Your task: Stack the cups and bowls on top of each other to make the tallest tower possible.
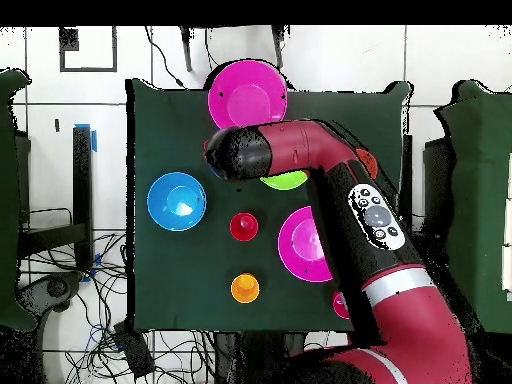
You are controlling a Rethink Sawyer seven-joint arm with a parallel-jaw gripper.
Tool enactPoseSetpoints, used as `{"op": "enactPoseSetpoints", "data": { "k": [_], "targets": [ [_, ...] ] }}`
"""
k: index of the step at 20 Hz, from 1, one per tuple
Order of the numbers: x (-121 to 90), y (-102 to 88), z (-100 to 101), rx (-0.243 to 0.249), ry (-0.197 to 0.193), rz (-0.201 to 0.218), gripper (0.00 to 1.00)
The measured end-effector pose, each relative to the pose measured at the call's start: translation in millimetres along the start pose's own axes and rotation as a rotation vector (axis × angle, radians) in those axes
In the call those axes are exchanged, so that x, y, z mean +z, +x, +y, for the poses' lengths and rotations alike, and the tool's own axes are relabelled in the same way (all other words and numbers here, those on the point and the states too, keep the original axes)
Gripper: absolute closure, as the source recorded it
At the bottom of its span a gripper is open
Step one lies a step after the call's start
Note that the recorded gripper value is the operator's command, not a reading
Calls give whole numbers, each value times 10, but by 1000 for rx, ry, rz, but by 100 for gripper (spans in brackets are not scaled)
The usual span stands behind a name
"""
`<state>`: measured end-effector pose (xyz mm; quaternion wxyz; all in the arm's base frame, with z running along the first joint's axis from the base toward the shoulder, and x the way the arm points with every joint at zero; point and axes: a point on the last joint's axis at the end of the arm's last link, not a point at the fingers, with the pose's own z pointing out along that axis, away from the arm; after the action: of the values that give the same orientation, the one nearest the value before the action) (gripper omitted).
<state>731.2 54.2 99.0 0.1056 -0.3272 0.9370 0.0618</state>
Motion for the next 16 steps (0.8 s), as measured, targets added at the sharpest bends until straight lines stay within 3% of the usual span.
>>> {"op": "enactPoseSetpoints", "data": {
  "k": [16],
  "targets": [
    [528, 279, 150, 24, -91, 35, 0]
  ]
}}
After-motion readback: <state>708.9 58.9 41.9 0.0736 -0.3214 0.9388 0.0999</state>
